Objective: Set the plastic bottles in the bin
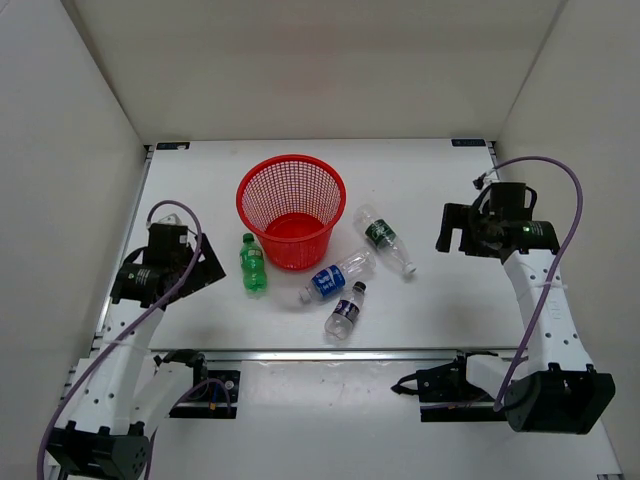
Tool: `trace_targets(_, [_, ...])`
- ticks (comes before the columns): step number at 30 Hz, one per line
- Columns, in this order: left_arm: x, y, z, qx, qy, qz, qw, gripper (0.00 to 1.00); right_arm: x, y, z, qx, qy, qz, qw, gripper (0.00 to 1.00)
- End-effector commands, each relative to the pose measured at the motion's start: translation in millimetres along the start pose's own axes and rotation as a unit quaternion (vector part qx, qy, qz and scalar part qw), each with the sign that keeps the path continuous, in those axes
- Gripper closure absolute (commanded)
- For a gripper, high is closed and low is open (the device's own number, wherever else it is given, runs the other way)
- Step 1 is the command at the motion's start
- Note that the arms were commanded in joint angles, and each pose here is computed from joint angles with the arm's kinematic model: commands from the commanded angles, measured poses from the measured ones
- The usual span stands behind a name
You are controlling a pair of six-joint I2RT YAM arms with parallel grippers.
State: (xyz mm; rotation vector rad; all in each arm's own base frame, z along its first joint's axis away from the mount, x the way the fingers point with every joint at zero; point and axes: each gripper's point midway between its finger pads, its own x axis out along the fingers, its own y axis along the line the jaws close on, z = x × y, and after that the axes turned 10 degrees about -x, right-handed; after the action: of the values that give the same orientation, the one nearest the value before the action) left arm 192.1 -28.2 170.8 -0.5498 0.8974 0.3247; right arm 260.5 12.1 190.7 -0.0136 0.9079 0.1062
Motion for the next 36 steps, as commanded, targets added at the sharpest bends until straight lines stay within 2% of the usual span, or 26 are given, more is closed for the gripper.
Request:
trace_targets(1, [-3.1, -7.7, 13.6, -0.009, -0.025, -0.013, 1.000, 0.01, -5.6, 3.0, 22.4, -0.014, -0.031, 0.000, 0.999, 0.01])
trace_targets(11, [30.5, -41.5, 4.8, -0.010, 0.007, -0.060, 0.998, 0.01, -22.0, -6.0, 40.0, -0.042, -0.111, -0.035, 0.992, 0.01])
trace_targets(13, [36.2, -53.5, 8.7, -0.010, -0.004, -0.079, 0.997, 0.01, -25.2, -5.8, 37.6, -0.049, -0.122, -0.040, 0.991, 0.01])
trace_targets(19, [66.8, -78.4, 3.3, -0.004, -0.003, -0.098, 0.995, 0.01, -24.2, -15.1, 36.9, -0.034, -0.123, -0.055, 0.990, 0.00])
trace_targets(25, [94.3, -82.9, 1.4, -0.004, -0.003, -0.089, 0.996, 0.01, -22.5, -22.8, 30.1, -0.022, -0.114, -0.068, 0.991, 0.01])
trace_targets(31, [124.7, -70.3, -29.2, 0.005, 0.025, -0.081, 0.996, 0.01, -28.7, -30.1, 35.7, -0.008, -0.131, -0.077, 0.988, 0.01])
trace_targets(36, [140.3, -68.4, -40.5, 0.011, 0.017, -0.089, 0.996, 0.01, -26.2, -29.2, 36.0, -0.004, -0.130, -0.073, 0.989, 0.01])
